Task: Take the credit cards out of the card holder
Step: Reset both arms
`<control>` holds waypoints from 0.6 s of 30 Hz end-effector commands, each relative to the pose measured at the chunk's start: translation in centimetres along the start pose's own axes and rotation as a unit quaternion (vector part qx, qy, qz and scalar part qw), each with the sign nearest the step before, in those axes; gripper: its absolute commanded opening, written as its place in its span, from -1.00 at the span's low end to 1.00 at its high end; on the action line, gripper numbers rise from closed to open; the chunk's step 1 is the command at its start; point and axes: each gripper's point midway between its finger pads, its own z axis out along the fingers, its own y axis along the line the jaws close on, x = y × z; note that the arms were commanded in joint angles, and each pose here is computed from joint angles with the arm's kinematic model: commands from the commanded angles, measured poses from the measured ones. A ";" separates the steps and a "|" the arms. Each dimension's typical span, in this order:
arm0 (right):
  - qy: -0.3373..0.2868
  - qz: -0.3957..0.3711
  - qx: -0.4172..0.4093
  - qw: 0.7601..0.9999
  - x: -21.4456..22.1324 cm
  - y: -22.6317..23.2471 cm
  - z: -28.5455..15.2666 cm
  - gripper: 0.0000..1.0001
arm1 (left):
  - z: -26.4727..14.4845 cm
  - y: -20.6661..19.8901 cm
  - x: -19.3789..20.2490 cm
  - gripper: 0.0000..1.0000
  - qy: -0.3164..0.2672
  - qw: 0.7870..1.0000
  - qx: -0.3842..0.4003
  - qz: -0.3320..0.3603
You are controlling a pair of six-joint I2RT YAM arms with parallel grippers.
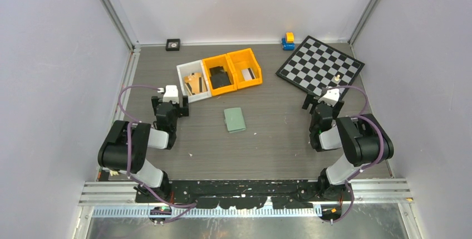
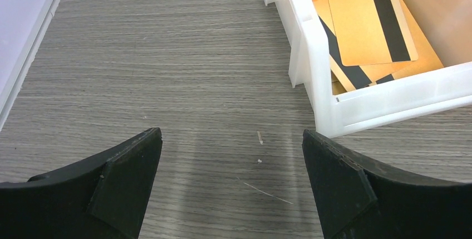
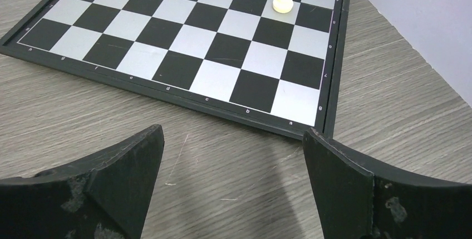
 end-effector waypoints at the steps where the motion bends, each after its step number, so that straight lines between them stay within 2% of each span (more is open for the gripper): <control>1: 0.004 0.024 -0.002 1.000 -0.8 0.4 0.9 0.99 | 0.6 0.3 -1.8 0.99 -0.027 1.000 -0.007 -0.013; 7: 0.046 0.038 -0.029 0.998 -0.2 0.6 2.2 1.00 | 0.6 0.3 -1.8 0.99 -0.027 1.000 -0.007 -0.014; 18: 0.053 0.046 -0.043 0.997 -0.2 0.7 2.4 1.00 | 0.6 0.3 -1.8 1.00 -0.028 0.999 -0.007 -0.014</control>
